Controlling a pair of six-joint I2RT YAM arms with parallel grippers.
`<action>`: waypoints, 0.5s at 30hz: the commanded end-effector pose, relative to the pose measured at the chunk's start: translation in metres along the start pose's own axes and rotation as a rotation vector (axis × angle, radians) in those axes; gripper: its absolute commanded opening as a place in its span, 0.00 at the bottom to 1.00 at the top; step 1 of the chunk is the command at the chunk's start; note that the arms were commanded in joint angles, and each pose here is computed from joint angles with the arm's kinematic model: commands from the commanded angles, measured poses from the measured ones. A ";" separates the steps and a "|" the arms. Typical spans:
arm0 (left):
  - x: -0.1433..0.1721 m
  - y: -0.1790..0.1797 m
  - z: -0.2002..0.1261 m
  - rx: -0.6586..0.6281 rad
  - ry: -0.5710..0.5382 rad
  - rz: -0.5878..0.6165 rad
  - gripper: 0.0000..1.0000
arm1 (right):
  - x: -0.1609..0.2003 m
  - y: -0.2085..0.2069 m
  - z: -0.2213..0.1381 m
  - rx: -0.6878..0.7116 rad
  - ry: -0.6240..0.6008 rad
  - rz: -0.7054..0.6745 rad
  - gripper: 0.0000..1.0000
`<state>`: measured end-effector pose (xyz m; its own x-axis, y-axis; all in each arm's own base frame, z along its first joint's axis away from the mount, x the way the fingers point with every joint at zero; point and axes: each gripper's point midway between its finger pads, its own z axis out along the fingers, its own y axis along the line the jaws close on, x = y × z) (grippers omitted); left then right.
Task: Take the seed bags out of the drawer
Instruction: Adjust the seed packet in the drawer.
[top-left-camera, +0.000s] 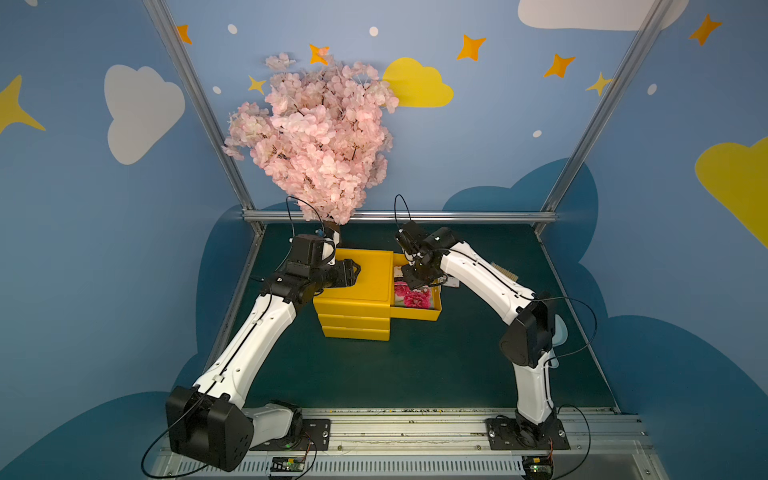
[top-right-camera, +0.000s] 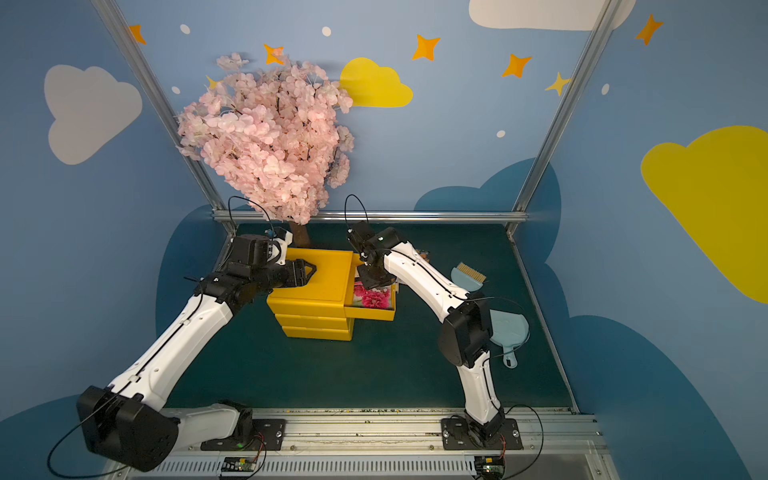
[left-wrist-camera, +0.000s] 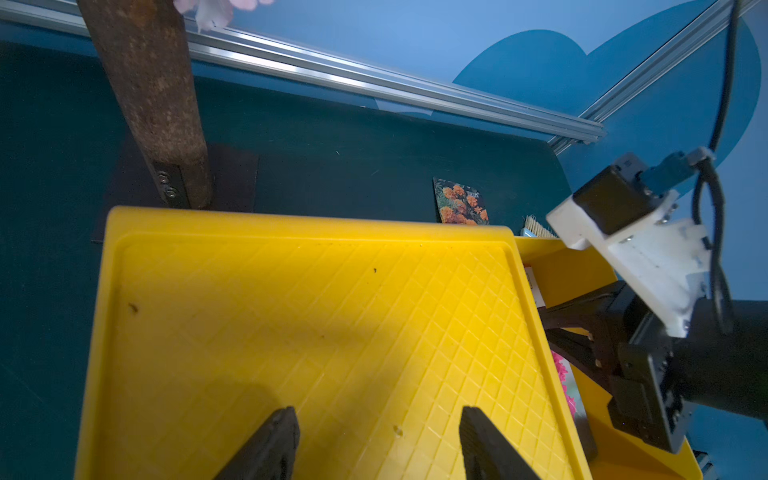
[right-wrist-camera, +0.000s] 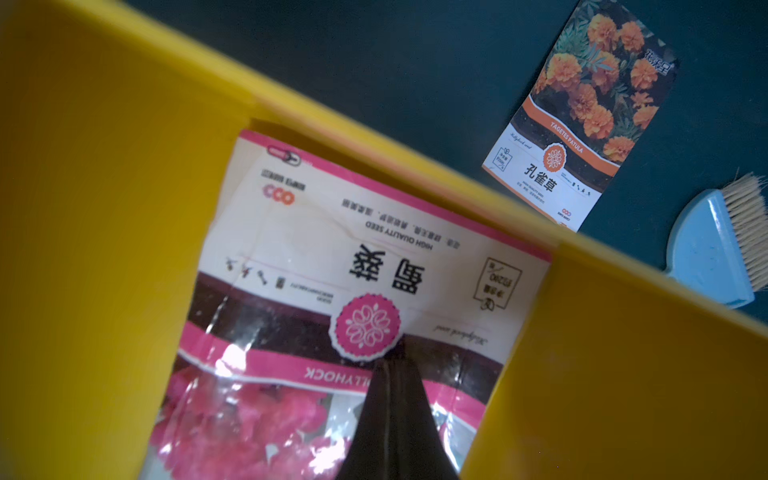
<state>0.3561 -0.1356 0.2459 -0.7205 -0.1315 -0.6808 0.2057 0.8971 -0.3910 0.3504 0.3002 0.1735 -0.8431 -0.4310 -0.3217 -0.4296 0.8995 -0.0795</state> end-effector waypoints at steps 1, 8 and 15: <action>0.066 0.029 0.015 -0.090 0.247 -0.083 0.67 | 0.005 -0.004 0.001 0.049 0.035 -0.015 0.00; 0.066 0.030 0.016 -0.087 0.251 -0.090 0.67 | 0.008 0.021 0.007 -0.071 0.060 -0.024 0.00; 0.068 0.032 0.017 -0.089 0.257 -0.092 0.67 | -0.002 0.055 -0.003 -0.273 0.027 0.012 0.00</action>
<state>0.3564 -0.1351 0.2461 -0.7226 -0.1357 -0.6779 0.2083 0.8923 -0.4006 0.3417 0.3271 0.1728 -0.8476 -0.4288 -0.3128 -0.4676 0.8820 0.0580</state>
